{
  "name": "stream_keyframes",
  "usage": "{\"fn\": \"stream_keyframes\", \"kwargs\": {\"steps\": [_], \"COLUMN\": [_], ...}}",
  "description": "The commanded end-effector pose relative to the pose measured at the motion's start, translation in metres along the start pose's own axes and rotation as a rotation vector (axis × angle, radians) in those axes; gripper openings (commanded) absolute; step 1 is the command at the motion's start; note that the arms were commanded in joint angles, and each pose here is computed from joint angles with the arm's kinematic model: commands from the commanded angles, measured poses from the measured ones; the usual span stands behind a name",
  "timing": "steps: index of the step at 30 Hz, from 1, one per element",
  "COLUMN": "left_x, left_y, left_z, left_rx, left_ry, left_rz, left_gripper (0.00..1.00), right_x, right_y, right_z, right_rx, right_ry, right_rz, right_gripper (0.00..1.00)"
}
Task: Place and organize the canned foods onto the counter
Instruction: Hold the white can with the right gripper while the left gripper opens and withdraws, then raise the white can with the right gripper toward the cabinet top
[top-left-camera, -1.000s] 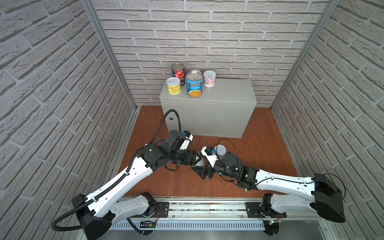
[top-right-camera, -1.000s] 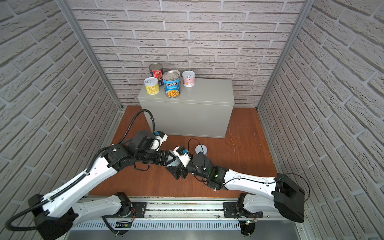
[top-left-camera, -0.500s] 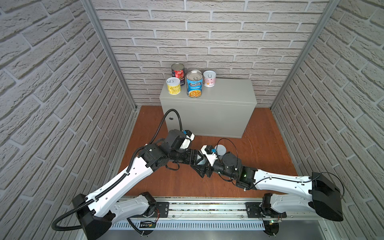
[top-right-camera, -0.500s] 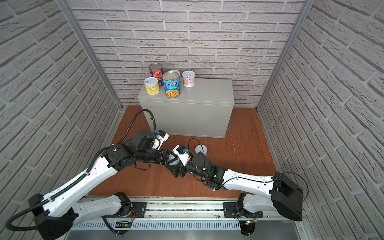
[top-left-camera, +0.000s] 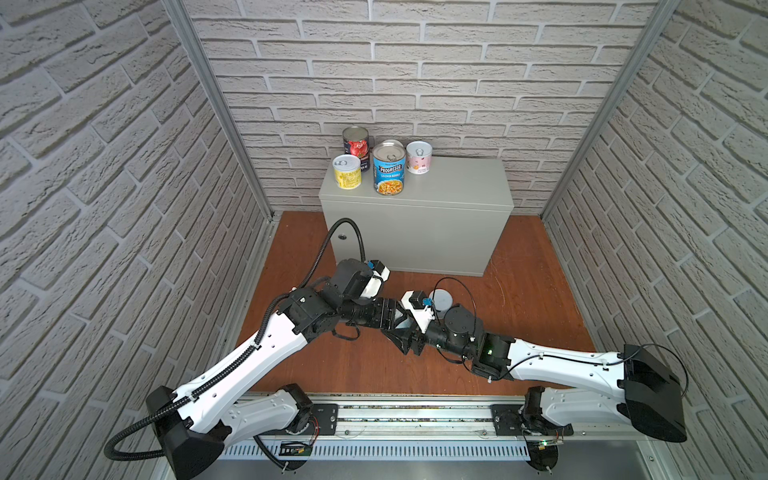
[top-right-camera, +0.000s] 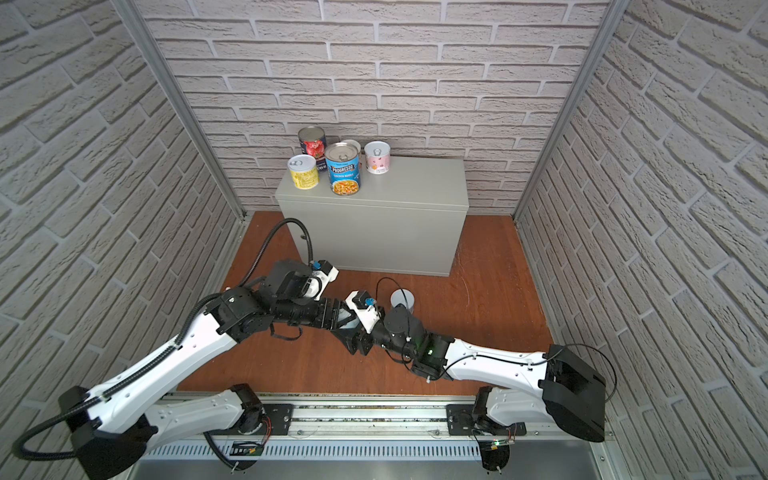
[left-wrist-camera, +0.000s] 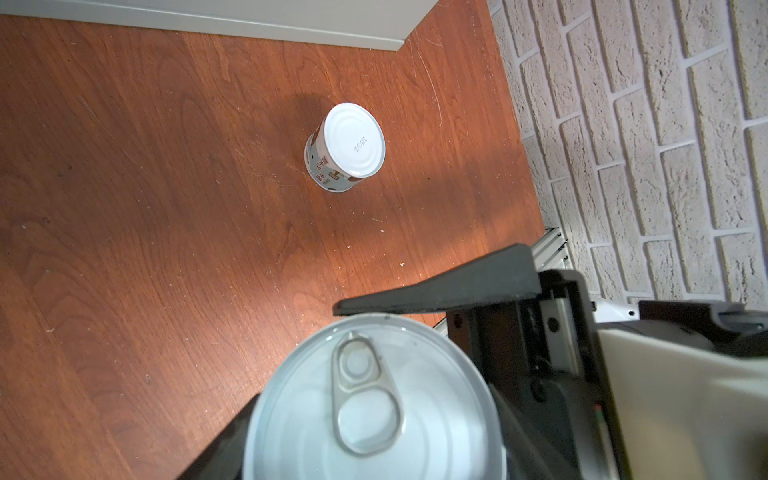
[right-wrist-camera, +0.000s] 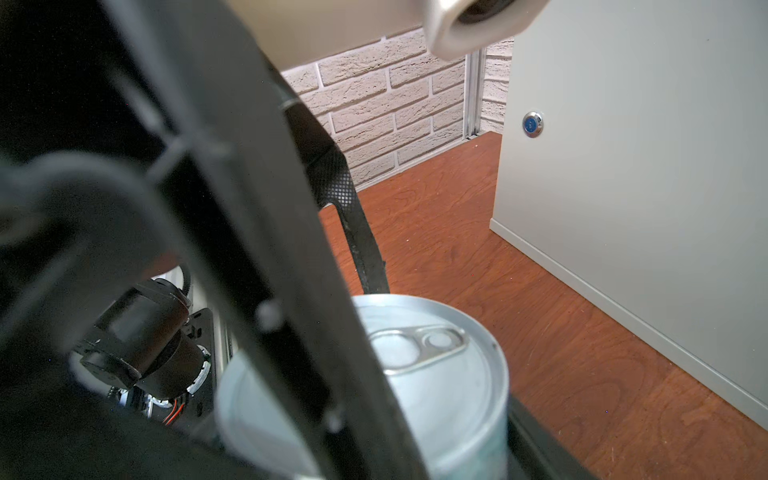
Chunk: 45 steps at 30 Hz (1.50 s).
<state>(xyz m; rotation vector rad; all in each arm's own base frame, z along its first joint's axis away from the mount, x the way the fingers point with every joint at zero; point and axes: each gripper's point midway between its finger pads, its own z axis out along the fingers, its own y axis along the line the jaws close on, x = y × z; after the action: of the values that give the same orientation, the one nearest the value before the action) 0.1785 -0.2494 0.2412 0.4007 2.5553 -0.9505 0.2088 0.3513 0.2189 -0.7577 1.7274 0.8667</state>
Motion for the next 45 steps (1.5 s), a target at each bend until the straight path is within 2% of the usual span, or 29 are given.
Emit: {"fn": "stream_keyframes", "kwargs": {"steps": [1,3,6,7,19,32,39,45], "left_x": [-0.017,-0.017,-0.017,-0.017,-0.012,-0.014,-0.003,-0.003], "left_y": [-0.015,-0.013,-0.009,-0.007,0.004,0.014,0.038,0.054], "left_z": [-0.008,-0.008,-0.01,-0.011,-0.013,-0.037,-0.039,-0.037], "left_rx": [0.056,0.052,0.034,0.028,-0.013,-0.037,-0.095,-0.119], "left_ry": [-0.082,-0.092,-0.103,-0.104,-0.106,-0.226,-0.269,-0.308], "left_rz": [0.038,0.037,0.038,0.036,0.023,0.039,0.038,0.024], "left_gripper": [0.65,0.81,0.97,0.98,0.98,0.98,0.98,0.98], "right_x": [-0.026,-0.029,-0.031,-0.031,-0.033,-0.032,-0.035,-0.035], "right_y": [0.0,-0.001,-0.004,-0.004,-0.013,-0.03,-0.044,-0.056], "right_z": [-0.005,-0.008,-0.011,-0.012,-0.016,-0.027,-0.044,-0.068], "right_rx": [0.014,0.023,0.038,0.043,0.091,0.193,0.291,0.359], "right_ry": [-0.098,-0.107,-0.116,-0.119,-0.124,-0.114,-0.081,-0.093], "right_rz": [0.032,0.035,0.04,0.043,0.069,0.099,0.1,0.149], "right_gripper": [0.69,0.67,0.67,0.66,0.65,0.64,0.63,0.63]}}
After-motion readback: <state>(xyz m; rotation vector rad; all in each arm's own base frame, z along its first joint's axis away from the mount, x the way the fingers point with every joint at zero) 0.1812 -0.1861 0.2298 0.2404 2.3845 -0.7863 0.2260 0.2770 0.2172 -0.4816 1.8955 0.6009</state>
